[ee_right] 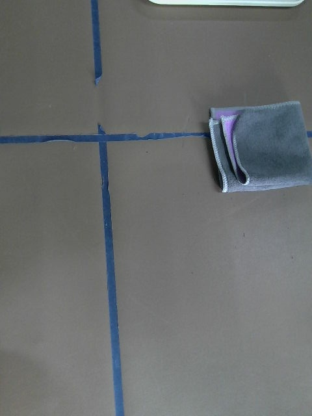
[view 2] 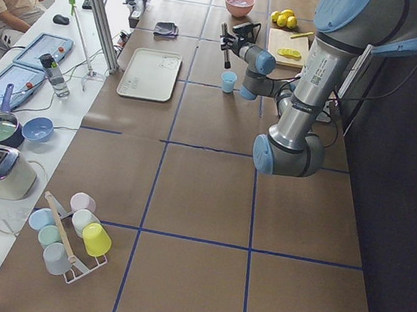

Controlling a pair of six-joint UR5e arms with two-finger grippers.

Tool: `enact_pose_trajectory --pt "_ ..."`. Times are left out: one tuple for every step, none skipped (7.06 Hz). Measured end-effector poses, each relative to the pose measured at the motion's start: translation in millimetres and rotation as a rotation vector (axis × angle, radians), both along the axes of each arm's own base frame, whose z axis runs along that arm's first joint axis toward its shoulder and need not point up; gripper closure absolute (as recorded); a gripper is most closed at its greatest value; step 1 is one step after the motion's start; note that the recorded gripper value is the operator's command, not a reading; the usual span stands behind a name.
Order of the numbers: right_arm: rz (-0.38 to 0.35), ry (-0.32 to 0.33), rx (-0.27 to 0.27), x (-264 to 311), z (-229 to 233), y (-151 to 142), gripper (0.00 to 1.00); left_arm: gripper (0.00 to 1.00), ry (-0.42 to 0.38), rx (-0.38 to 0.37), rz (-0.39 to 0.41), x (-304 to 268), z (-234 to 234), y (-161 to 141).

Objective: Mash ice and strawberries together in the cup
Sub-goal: 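Press the muddler down into the cup with the left gripper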

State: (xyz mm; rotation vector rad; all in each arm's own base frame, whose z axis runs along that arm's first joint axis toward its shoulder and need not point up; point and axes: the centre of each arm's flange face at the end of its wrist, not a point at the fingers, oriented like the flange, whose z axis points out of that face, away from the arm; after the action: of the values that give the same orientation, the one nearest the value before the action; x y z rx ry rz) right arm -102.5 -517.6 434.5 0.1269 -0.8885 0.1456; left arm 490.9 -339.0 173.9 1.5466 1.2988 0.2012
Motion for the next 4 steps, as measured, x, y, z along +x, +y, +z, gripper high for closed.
enact_pose_trajectory --pt "-0.001 -0.002 0.000 0.1 -0.3 0.0 0.01 0.99 0.008 0.004 -0.002 7.8 6.4 4.1" --pt "0.000 -0.003 0.000 0.5 -0.4 0.0 0.01 0.99 0.004 0.010 -0.004 13.7 11.4 7.0" --pt "0.000 -0.003 -0.001 0.7 -0.4 -0.1 0.01 0.99 -0.007 0.021 -0.006 20.1 15.8 9.9" --pt "0.000 -0.002 -0.002 0.8 0.2 -0.3 0.01 0.99 -0.017 0.028 -0.007 28.0 24.1 10.7"
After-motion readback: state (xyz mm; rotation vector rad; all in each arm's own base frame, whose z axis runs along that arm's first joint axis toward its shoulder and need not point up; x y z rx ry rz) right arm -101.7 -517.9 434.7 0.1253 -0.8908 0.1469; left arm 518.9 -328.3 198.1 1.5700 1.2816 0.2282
